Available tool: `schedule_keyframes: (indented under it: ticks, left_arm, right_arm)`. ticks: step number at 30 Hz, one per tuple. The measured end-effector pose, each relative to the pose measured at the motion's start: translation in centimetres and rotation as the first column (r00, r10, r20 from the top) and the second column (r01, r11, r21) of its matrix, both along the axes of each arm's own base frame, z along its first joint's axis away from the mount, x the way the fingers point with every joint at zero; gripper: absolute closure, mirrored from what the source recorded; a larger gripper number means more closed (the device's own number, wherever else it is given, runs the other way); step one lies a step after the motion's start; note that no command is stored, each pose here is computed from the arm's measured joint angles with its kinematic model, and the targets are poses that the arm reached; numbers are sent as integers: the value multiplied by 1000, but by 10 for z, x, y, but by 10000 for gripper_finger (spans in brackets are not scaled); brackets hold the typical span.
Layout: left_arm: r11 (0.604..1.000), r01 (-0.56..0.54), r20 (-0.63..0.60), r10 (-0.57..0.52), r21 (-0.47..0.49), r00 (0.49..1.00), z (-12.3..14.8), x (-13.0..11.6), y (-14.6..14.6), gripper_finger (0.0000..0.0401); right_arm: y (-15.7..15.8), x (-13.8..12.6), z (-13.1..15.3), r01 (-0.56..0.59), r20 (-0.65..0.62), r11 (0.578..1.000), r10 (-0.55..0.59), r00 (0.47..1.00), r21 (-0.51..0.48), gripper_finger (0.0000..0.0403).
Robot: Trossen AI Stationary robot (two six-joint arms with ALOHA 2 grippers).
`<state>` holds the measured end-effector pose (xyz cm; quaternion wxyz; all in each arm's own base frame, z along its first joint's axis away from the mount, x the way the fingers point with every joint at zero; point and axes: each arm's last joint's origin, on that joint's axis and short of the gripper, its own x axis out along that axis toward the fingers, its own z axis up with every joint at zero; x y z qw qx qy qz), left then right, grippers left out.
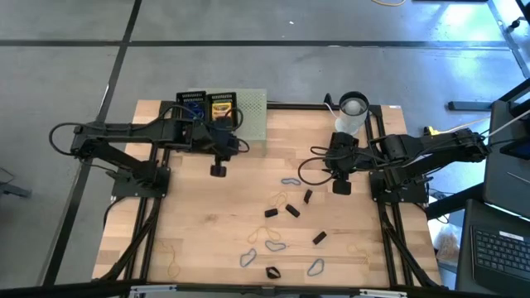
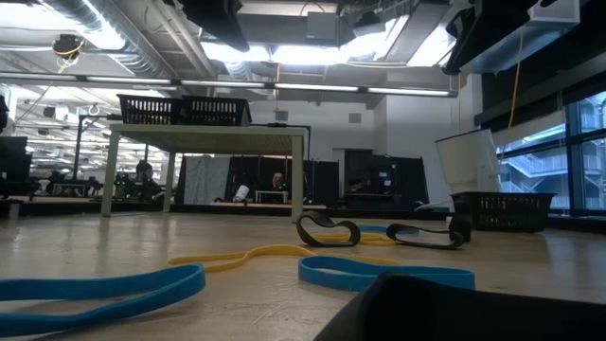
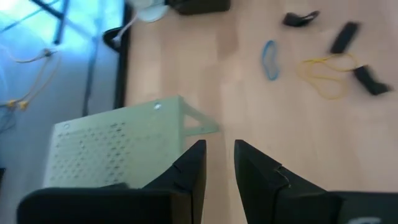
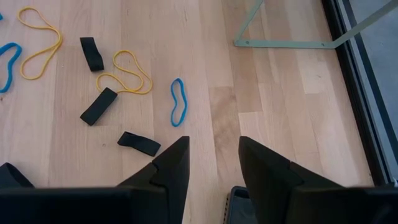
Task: Pick & Place Office Desk Supplies
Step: Put the black rubber band into the black bin
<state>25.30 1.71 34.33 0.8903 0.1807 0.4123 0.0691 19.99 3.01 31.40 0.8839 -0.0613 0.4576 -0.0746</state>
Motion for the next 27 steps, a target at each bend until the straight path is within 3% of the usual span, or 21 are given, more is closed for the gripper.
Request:
schedule_keyframes:
  ticks: [6,9,17,22,27]
  left_arm:
    - [974,162,18,-161,-159,987,-1,1,-9,327]
    - [959,208,49,-203,-193,978,1,3,-13,326]
    - [927,150,279,-51,-345,959,17,16,-21,322]
    - [919,202,444,-34,-338,895,32,25,-22,326]
    - [888,169,489,70,-428,870,33,34,-22,325]
  right_arm:
    - [0,0,0,0,0,1000,0,1000,0,263]
    - [0,0,0,0,0,1000,0,1000,0,263]
    - [0,0,0,0,0,1000,0,1000,0,263]
    - [0,0,0,0,0,1000,0,1000,0,263]
    - [0,0,0,-1,5,1000,1,1000,1,263]
